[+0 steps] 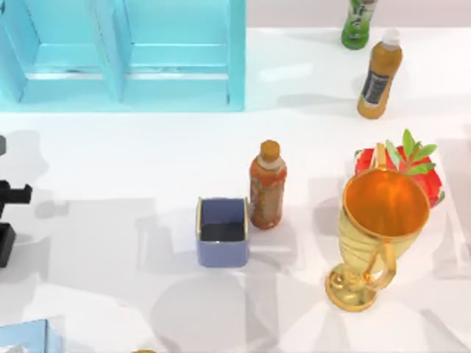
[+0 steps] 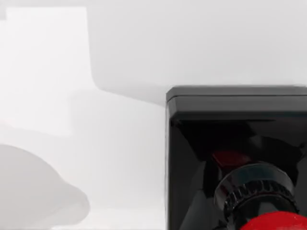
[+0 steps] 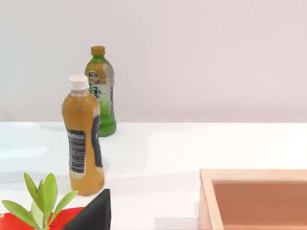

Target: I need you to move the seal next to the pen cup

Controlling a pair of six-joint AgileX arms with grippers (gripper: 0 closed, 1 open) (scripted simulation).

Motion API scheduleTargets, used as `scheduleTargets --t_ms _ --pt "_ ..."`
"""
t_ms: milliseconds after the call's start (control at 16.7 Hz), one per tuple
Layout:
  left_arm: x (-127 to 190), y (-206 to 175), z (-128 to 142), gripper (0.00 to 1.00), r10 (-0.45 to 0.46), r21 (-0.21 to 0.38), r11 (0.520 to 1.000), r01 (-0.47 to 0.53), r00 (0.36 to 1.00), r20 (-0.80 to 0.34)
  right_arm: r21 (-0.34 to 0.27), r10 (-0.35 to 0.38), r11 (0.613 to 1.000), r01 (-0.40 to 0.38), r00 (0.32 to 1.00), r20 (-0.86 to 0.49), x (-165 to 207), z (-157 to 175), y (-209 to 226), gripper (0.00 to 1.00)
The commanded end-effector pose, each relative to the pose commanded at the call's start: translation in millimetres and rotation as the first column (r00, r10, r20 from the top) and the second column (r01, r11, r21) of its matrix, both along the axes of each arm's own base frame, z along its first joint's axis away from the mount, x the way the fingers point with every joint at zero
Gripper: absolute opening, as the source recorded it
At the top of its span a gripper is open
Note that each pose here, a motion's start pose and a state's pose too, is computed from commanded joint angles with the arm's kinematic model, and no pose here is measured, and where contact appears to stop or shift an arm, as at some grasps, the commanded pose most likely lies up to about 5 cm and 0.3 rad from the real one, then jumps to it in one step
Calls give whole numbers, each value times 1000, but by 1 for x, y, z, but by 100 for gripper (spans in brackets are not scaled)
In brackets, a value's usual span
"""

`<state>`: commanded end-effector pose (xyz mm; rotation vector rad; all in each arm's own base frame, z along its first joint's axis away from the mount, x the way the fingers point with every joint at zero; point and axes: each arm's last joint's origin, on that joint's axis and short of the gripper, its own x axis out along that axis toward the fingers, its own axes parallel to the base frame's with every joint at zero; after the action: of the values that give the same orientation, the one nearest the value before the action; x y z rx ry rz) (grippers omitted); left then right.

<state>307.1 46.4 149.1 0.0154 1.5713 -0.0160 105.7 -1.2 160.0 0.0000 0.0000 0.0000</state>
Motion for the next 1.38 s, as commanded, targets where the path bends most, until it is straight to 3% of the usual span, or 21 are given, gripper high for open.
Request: scheduleTargets --t_ms 240,420,660,960,1380 --pt "0 -1 1 0 -2 0 1000 2 1000 1 0 0 1000 0 1000 0 0 0 0 100" --pt "10 -20 17 0 0 0 1000 0 1000 1 0 0 1000 0 1000 0 0 0 0 100" --pt "19 -73 69 0 0 2 1000 0 1000 -18 0 0 1000 0 1000 0 0 0 0 100" --pt "1 -135 133 0 -2 2 1000 2 1000 -7 0 0 1000 0 1000 0 0 0 0 100" --pt "2 -144 134 0 6 0 1000 -6 1000 -3 0 0 1000 0 1000 0 0 0 0 100"
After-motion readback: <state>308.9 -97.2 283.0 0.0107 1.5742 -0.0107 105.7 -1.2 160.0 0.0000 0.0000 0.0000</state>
